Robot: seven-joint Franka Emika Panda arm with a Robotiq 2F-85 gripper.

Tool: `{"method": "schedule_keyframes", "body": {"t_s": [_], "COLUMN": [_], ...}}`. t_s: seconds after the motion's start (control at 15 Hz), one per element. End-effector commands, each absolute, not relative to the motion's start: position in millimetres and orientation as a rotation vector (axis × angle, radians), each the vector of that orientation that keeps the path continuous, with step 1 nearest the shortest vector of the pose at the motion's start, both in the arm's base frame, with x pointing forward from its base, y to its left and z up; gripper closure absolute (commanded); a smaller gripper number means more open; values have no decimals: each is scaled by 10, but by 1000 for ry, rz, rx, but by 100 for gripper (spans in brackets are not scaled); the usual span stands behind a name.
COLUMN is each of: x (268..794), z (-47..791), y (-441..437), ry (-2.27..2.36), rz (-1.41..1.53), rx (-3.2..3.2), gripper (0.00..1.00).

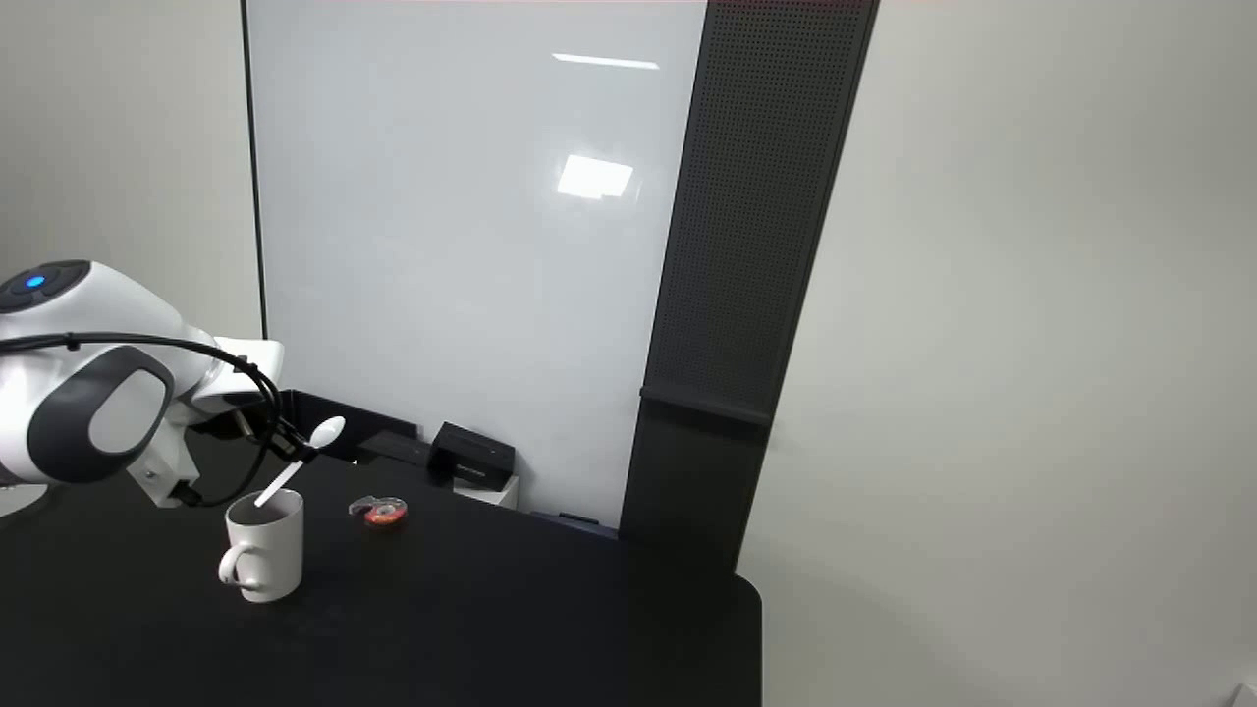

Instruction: Put the spoon in the mug

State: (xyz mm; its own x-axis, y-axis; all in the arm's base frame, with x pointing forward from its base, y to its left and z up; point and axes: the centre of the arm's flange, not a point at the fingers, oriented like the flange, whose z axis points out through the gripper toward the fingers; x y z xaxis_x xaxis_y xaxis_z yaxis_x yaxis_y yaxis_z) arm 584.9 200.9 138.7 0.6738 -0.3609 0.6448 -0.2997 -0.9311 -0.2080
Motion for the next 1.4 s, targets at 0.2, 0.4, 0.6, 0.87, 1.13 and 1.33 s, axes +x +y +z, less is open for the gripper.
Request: {"method": "schedule_keyframes", "body": {"t_s": [0.2, 0.4, 0.6, 0.87, 1.13, 1.33], "x": [5550, 5532, 5514, 5454, 5421, 5414], "z": [1088, 1030, 976, 920, 901, 887], "y": [1766, 1757, 1751, 1767, 1801, 1808], "ry": [596, 600, 602, 600, 599, 602], "rz": [-1108, -1100, -1091, -1072, -1058, -1051], "rx": [-2789, -2800, -2813, -2824, -2828, -2834], "gripper": [96, 96, 96, 96, 96, 96]}}
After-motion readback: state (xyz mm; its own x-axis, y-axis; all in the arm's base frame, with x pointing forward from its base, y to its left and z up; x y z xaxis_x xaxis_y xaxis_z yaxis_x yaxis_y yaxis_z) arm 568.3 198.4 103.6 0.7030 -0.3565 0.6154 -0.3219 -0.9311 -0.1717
